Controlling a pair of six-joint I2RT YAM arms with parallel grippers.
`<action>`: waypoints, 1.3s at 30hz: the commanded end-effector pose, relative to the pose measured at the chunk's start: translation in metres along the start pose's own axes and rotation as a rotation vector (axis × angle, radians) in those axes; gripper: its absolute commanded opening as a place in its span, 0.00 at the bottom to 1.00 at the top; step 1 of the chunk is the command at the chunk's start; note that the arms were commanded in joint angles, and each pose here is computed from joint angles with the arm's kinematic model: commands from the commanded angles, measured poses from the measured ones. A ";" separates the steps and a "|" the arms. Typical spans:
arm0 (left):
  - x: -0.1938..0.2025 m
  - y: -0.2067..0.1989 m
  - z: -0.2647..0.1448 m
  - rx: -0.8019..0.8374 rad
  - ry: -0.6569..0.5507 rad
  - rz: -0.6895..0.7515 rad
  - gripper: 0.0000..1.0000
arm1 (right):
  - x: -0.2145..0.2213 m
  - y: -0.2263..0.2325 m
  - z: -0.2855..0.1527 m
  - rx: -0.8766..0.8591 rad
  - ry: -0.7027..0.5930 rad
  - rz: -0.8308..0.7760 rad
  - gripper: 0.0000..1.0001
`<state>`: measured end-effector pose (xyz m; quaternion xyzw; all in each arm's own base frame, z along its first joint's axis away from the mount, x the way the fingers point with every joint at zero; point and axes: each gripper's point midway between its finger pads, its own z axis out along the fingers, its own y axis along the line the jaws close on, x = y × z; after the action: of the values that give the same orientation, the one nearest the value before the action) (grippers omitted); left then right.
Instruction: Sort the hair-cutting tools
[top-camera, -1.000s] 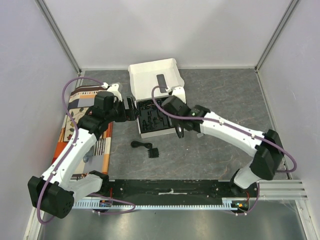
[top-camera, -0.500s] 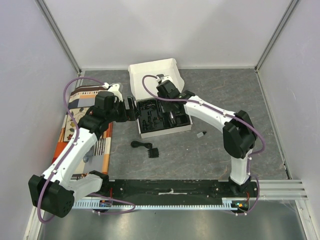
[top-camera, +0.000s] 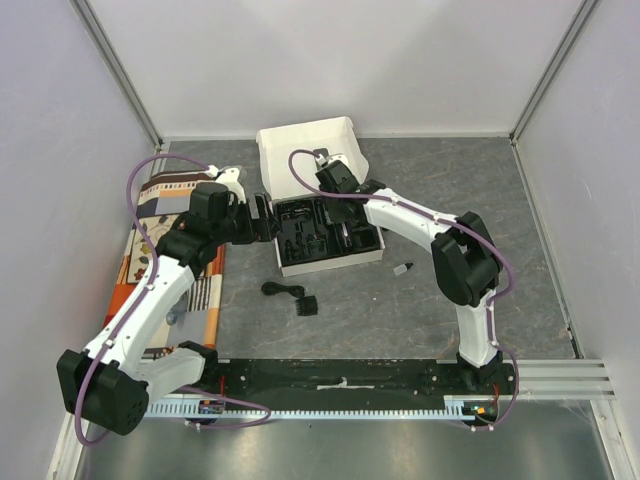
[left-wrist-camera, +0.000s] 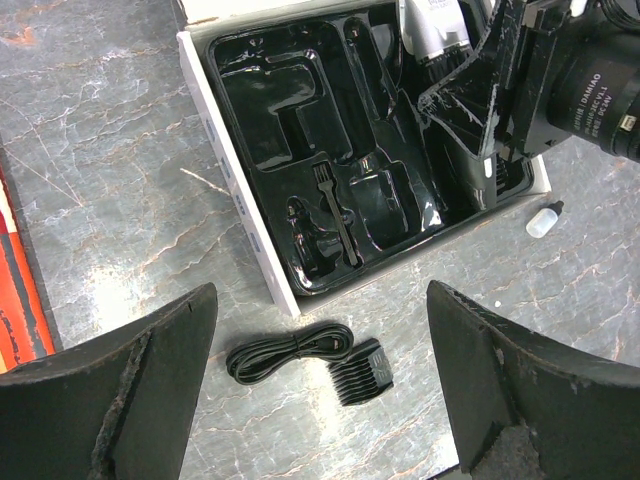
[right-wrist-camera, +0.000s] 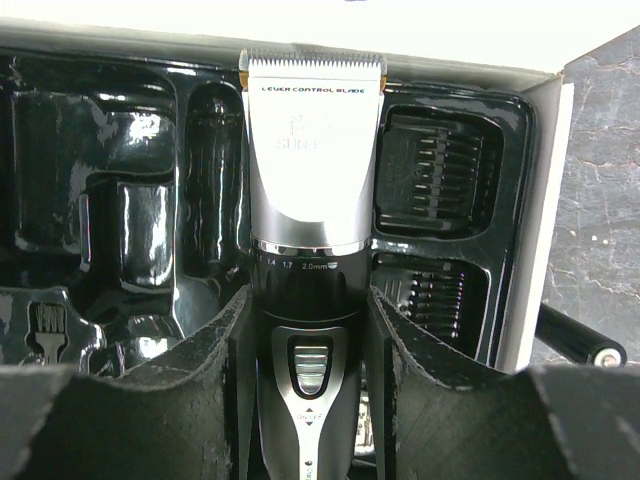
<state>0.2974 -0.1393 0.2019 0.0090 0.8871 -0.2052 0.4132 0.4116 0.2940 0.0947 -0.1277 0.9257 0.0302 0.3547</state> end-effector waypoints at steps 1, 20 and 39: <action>-0.008 -0.006 0.001 0.030 -0.029 -0.022 0.91 | -0.024 0.008 0.007 -0.019 -0.085 0.060 0.00; -0.007 -0.007 0.002 0.035 -0.022 -0.022 0.91 | -0.019 0.010 0.009 -0.033 -0.067 0.109 0.47; -0.006 -0.009 0.002 0.044 -0.015 -0.023 0.91 | -0.059 0.003 -0.035 -0.041 -0.164 0.108 0.36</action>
<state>0.2958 -0.1424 0.2019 0.0135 0.8870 -0.2132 0.4095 0.4183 0.3024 0.1117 -0.0969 0.9198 0.0631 0.3749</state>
